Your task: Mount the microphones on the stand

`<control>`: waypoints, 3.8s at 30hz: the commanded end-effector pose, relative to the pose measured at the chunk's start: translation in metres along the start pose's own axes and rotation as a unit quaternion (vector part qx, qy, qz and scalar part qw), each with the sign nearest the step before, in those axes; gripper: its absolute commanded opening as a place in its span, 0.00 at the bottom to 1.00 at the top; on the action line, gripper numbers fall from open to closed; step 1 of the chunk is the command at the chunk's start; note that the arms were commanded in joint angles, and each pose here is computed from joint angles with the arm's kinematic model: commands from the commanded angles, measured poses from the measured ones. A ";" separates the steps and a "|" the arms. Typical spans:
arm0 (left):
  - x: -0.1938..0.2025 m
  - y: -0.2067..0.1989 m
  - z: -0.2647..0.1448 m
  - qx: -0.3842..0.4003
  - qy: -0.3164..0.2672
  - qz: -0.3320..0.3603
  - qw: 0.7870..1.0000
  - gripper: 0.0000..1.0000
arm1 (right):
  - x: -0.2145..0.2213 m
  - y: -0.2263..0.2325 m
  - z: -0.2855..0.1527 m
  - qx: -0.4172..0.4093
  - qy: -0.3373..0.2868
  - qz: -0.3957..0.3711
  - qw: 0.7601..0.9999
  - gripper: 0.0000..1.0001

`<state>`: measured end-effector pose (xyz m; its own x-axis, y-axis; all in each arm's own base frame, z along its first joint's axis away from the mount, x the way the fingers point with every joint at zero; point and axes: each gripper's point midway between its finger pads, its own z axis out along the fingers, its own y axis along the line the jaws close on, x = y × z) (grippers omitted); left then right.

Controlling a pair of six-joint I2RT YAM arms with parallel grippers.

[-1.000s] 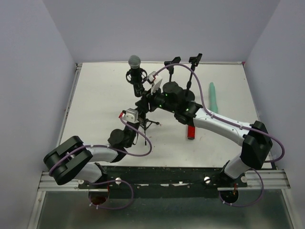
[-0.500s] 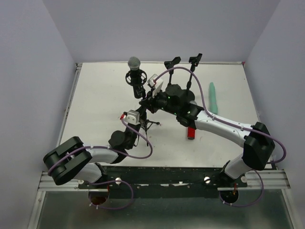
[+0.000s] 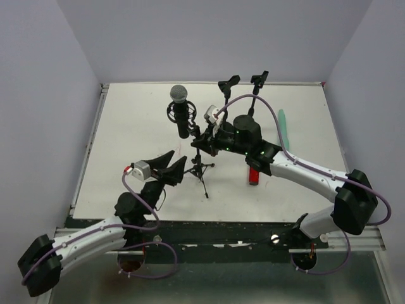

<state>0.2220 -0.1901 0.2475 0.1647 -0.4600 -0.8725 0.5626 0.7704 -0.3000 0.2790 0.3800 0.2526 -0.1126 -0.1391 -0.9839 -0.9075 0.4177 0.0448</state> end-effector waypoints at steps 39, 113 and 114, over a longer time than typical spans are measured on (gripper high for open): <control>0.193 0.087 0.021 -0.253 0.302 -0.297 0.870 0.00 | 0.054 0.038 -0.046 -0.153 0.033 -0.015 0.988 0.00; 0.015 -0.053 0.079 0.215 0.101 0.101 0.966 0.72 | 0.057 -0.051 -0.145 -0.115 0.022 -0.084 0.990 1.00; 0.015 -0.054 0.083 0.217 0.095 0.106 0.966 0.72 | 0.056 -0.051 -0.146 -0.116 0.020 -0.085 0.989 1.00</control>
<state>0.2501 -0.2664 0.2474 0.0007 -0.1855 -0.9826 0.8224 0.5592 -0.1050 0.2718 0.2201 0.2110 0.0149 -0.2531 -0.9673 -0.9693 0.2336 -0.0761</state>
